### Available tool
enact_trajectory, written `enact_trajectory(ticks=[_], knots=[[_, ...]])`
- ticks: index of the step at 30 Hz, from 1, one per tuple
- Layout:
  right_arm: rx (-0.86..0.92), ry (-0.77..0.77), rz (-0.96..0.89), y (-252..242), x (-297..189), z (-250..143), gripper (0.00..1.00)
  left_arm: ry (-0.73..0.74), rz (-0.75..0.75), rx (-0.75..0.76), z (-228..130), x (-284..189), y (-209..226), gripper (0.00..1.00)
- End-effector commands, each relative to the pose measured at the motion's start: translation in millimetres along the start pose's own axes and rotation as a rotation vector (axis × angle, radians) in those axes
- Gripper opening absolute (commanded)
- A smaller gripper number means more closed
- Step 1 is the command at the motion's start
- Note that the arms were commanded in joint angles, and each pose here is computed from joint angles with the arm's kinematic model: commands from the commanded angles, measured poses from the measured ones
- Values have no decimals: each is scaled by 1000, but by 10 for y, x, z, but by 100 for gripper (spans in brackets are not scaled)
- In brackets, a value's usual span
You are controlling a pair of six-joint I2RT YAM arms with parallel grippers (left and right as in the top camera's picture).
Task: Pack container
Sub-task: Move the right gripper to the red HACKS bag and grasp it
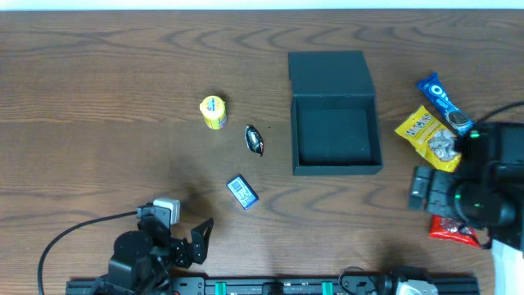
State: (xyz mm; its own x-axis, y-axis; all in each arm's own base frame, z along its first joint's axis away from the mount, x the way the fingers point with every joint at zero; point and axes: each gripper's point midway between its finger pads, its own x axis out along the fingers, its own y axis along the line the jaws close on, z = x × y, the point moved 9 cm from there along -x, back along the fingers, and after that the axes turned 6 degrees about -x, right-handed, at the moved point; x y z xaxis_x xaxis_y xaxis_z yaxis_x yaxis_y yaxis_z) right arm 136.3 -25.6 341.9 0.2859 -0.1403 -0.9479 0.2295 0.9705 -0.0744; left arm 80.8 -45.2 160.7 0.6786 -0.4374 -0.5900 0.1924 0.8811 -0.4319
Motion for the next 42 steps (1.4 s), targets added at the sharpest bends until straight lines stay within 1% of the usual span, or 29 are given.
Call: enact_trajectory(ticks=[1, 2, 4, 9, 12, 17, 24, 29, 30, 33, 38, 40, 42], knots=[[37, -11, 22, -144, -30, 23, 99, 13, 0, -11, -26, -5, 7, 95], [45, -5, 71, -162, -5, 48, 99, 13, 0, -11, -26, -5, 7, 95], [87, 21, 93, -243, 68, 108, 99, 10, -1, -10, -22, -5, 6, 95], [207, 96, 19, -547, 319, 309, 99, 11, 0, -11, -24, -5, 6, 95], [237, 133, 17, -651, 507, 427, 99, 11, 0, -10, -24, -5, 7, 95], [226, 183, 18, -711, 887, 547, 99, 11, 0, -10, -23, -5, 7, 95], [148, 209, 8, -804, 1187, 629, 99, 11, 0, -10, -23, -5, 7, 95], [139, 281, -196, -1041, 1300, 629, 99, 9, 2, -6, -21, -5, 8, 95], [137, 289, -214, -1060, 1313, 630, 99, 9, 2, -6, -22, -4, 9, 95], [138, 293, -211, -1070, 1358, 650, 99, 6, 7, -6, -19, -4, 12, 95], [147, 269, -125, -1008, 1404, 690, 99, 6, 7, -6, -18, -4, 12, 95], [149, 253, -126, -1018, 1423, 720, 99, 6, 7, -6, -19, -4, 12, 95], [138, 268, -119, -1015, 1450, 712, 99, 6, 7, -6, -19, -4, 12, 95]])
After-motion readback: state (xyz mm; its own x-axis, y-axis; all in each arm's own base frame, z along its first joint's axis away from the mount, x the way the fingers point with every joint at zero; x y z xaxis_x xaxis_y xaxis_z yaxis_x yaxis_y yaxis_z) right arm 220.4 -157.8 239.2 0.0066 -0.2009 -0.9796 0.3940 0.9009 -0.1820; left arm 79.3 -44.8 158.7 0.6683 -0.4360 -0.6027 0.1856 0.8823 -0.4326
